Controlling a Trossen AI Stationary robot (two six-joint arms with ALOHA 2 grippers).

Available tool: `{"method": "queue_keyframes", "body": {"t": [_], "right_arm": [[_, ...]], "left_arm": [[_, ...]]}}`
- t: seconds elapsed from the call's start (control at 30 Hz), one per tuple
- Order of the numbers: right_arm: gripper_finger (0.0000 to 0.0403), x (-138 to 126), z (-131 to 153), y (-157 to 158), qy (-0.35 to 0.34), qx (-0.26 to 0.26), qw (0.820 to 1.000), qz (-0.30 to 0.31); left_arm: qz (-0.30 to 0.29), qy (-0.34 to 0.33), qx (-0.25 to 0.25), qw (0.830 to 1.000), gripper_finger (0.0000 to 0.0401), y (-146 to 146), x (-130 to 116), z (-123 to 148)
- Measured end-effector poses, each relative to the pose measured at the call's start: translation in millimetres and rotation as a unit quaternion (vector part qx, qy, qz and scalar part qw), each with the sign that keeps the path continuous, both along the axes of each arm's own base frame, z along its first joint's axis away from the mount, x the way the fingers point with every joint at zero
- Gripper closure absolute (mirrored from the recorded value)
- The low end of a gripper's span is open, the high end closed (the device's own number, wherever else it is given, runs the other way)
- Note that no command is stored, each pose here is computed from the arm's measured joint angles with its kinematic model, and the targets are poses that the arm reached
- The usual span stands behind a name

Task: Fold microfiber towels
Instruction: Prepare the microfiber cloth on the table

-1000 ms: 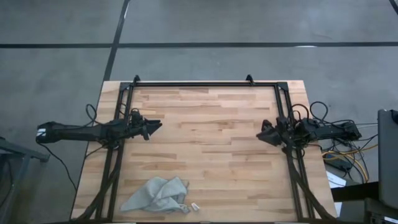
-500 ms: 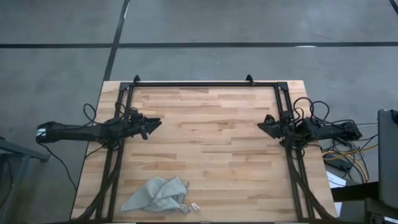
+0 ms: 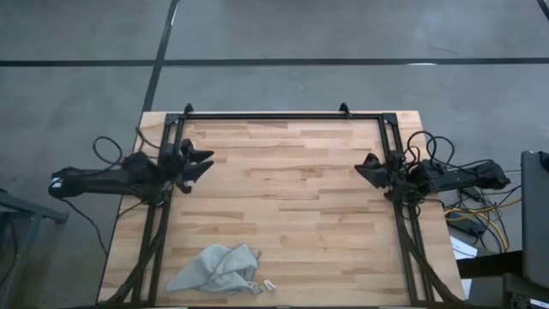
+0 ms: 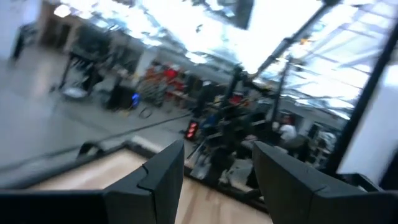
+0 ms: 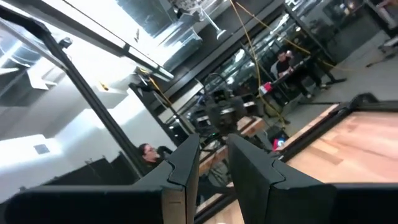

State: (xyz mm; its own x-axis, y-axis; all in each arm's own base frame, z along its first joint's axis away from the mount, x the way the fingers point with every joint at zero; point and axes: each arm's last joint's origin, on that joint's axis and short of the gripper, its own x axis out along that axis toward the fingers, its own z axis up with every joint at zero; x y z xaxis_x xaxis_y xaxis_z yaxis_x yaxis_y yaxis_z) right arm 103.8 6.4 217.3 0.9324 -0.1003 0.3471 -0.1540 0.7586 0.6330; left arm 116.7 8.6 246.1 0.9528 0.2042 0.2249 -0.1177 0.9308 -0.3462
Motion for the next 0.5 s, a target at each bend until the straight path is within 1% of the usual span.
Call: {"method": "queue_keyframes", "body": {"t": [0.07, 0.13, 0.23, 0.37, 0.5], "right_arm": [[0.0321, 3.1, 12.1, 0.3, 0.002, -0.024, 1.0, -0.009], [0.0321, 8.0, 25.3, 0.9, 0.008, -0.051, 0.998, -0.019], [0.0321, 18.1, 44.7, 2.1, 0.025, -0.093, 0.995, -0.033], [0.0321, 35.6, 65.7, 4.2, 0.076, -0.142, 0.986, -0.042], [0.0321, 53.7, 81.6, 5.8, 0.131, -0.155, 0.978, -0.046]], "left_arm": [[-0.01, -0.001, 0.027, 1.0, 0.0206, -1.0, -1.2, 9.8], [-0.012, 0.015, 0.052, 0.998, 0.0206, -1.4, -2.4, 18.1], [-0.013, 0.071, 0.068, 0.995, 0.0206, -1.6, -5.1, 26.8], [-0.025, 0.15, 0.055, 0.987, 0.0206, -2.1, -12.7, 39.9], [-0.053, 0.198, 0.016, 0.979, 0.0206, -3.8, -23.4, 57.8]]}}
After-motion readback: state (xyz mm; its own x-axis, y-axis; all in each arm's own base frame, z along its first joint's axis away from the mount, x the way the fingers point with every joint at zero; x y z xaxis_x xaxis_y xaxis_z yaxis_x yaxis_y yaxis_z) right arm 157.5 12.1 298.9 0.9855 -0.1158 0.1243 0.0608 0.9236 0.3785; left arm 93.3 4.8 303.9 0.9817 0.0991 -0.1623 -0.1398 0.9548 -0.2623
